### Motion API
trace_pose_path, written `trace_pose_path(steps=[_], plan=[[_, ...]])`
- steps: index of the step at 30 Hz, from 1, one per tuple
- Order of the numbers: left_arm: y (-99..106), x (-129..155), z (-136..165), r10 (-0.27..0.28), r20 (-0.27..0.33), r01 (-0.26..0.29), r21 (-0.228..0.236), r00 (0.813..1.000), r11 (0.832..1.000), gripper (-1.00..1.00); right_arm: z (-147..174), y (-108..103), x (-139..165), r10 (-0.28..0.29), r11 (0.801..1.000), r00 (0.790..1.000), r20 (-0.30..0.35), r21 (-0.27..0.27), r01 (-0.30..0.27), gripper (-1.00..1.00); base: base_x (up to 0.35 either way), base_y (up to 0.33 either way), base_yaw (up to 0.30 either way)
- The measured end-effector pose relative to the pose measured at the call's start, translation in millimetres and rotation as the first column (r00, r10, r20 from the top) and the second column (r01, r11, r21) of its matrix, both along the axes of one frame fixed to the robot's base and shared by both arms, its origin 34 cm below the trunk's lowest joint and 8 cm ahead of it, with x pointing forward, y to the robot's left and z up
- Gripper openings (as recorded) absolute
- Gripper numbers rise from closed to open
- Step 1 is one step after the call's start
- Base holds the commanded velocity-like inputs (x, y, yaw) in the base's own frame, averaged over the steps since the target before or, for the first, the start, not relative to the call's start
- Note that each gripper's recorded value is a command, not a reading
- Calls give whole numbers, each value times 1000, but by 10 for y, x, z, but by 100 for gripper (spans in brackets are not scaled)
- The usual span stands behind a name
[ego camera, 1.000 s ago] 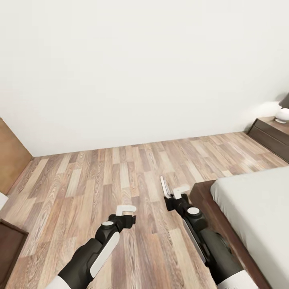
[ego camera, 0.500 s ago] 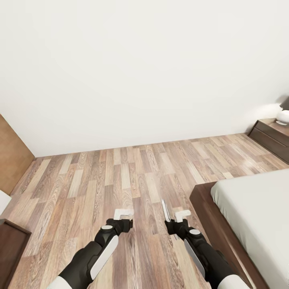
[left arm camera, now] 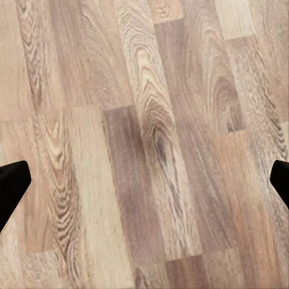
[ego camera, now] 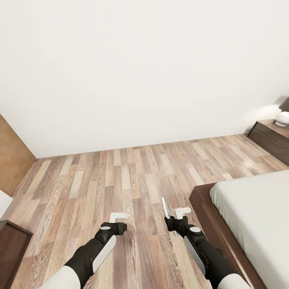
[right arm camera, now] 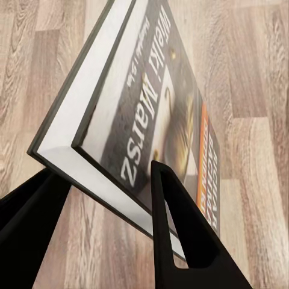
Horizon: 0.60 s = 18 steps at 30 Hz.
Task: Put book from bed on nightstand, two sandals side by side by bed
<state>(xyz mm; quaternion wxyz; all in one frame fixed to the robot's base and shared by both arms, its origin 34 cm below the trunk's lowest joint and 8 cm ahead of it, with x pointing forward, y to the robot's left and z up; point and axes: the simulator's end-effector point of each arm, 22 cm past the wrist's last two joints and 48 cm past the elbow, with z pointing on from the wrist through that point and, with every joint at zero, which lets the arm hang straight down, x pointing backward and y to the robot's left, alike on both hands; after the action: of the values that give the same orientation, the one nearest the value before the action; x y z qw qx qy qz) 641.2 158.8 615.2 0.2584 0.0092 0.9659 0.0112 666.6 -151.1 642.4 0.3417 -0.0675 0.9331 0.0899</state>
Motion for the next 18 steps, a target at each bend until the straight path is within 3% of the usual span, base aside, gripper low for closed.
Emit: trace_pose_path(steps=[9, 15, 18], plan=[[-5, 17, 150, 0, 6, 0, -1, 1000, 1000, 100, 365, 64, 160, 4, 1000, 999, 50, 13, -5, -100, 0, 0, 4], [96, -33, 189, 8, -7, -7, 10, 1000, 1000, 100, 458, 77, 139, 12, 1000, 999, 42, 16, -13, -100, 0, 0, 176], [45, -28, 245, -7, -4, 7, -14, 1000, 1000, 100, 515, 89, 133, 18, 1000, 999, 43, 23, -19, -100, 0, 0, 102]])
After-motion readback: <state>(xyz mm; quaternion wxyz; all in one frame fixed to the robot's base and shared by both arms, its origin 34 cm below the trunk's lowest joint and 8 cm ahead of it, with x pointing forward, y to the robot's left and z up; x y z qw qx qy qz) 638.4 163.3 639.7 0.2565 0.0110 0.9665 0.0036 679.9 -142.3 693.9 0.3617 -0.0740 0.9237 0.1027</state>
